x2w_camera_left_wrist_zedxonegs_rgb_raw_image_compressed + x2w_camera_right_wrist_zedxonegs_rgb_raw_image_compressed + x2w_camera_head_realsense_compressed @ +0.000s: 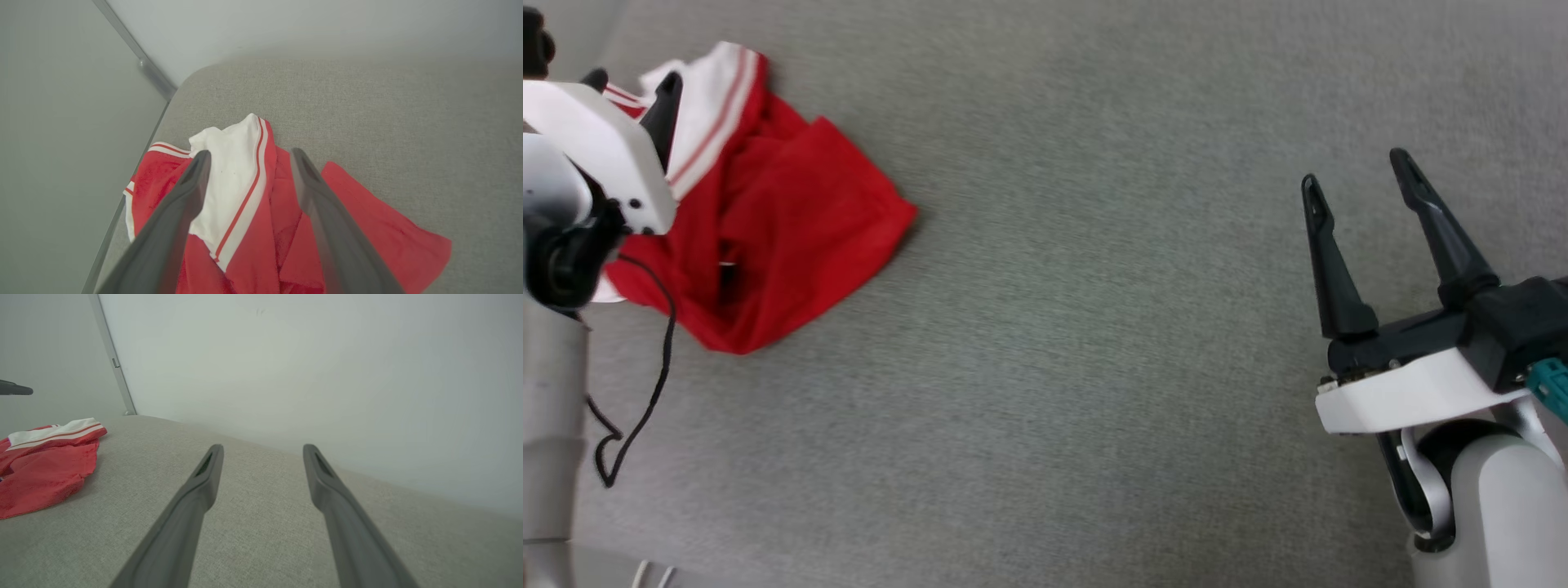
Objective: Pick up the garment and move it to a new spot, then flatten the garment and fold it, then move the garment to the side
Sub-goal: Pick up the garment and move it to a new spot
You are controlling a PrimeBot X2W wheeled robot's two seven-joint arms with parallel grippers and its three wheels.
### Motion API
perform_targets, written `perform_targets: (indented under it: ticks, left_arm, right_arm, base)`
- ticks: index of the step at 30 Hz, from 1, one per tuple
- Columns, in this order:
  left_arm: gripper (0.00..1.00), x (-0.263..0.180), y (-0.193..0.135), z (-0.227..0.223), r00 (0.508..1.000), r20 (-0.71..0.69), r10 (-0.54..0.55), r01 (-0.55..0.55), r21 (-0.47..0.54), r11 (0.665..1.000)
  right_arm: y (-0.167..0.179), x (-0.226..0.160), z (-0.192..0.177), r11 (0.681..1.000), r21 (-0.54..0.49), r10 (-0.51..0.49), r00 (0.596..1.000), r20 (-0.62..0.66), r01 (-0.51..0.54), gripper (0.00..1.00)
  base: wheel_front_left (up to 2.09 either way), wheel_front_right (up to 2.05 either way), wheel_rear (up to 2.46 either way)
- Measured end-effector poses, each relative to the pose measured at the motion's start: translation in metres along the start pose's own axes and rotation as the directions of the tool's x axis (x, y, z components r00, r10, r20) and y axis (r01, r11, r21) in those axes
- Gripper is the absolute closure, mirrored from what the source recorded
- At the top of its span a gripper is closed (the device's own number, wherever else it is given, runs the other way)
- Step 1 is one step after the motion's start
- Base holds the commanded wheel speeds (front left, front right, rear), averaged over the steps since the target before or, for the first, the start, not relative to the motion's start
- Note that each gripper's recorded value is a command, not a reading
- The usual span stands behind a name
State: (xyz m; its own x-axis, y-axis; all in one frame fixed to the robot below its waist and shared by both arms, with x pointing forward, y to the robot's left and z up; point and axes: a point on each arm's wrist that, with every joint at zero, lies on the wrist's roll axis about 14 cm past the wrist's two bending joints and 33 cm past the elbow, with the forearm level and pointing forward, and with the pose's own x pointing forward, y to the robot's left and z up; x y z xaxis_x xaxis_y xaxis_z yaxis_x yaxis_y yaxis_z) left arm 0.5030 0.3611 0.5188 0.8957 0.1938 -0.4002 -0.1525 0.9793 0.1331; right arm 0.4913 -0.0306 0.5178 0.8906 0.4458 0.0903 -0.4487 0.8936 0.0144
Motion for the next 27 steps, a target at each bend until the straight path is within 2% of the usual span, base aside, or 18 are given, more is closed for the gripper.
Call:
perform_targets:
  ticks: [3,7,11,13,14,16,21,22,27]
  left_arm:
    - [0.0,0.022,-0.004,-0.045,0.977,-0.209,-0.029,0.026,-0.015,1.0]
    - [0.0,0.039,-0.004,-0.102,0.904,-0.426,-0.04,0.022,-0.047,0.999]
    - [0.0,0.044,-0.01,-0.145,0.822,-0.566,-0.064,0.009,-0.099,0.995]
    - [0.0,0.047,-0.009,-0.152,0.802,-0.594,-0.063,-0.01,-0.118,0.993]
    - [0.45,0.048,-0.01,-0.155,0.79,-0.609,-0.066,-0.019,-0.133,0.991]
    - [1.0,0.048,-0.011,-0.155,0.789,-0.61,-0.074,-0.034,-0.163,0.986]
    - [1.0,0.05,-0.003,-0.147,0.839,-0.544,-0.025,-0.06,-0.138,0.989]
    - [1.0,0.051,-0.002,-0.131,0.889,-0.457,-0.006,-0.054,-0.118,0.992]
    - [1.0,0.049,0.008,-0.073,0.977,-0.21,0.032,-0.048,-0.073,0.996]
  right_arm:
    - [-0.016,0.0,-0.014,0.999,-0.002,-0.035,0.999,-0.019,0.035,0.0]
    - [-0.036,-0.003,-0.03,0.997,-0.01,-0.082,0.996,-0.043,0.082,0.0]
    - [-0.051,-0.007,-0.043,0.993,-0.02,-0.117,0.991,-0.07,0.116,0.0]
    - [-0.055,-0.009,-0.048,0.992,-0.021,-0.126,0.988,-0.083,0.125,0.0]
    - [-0.056,-0.01,-0.049,0.992,-0.022,-0.129,0.988,-0.087,0.127,0.0]
    - [-0.055,-0.01,-0.05,0.992,-0.021,-0.128,0.988,-0.089,0.127,0.0]
    - [-0.052,-0.008,-0.044,0.993,-0.019,-0.121,0.99,-0.074,0.12,0.0]
    - [-0.05,-0.009,-0.036,0.993,-0.02,-0.117,0.991,-0.062,0.116,0.0]
    - [-0.046,-0.015,-0.018,0.993,-0.009,-0.116,0.993,-0.028,0.116,0.0]
  base:
    - [0.0,0.0,0.0]
    - [0.0,0.0,0.0]
    - [0.0,0.0,0.0]
    - [0.0,0.0,0.0]
    - [0.0,0.0,0.0]
    - [0.0,0.0,0.0]
    - [0.0,0.0,0.0]
    - [0.0,0.0,0.0]
    - [0.0,0.0,0.0]
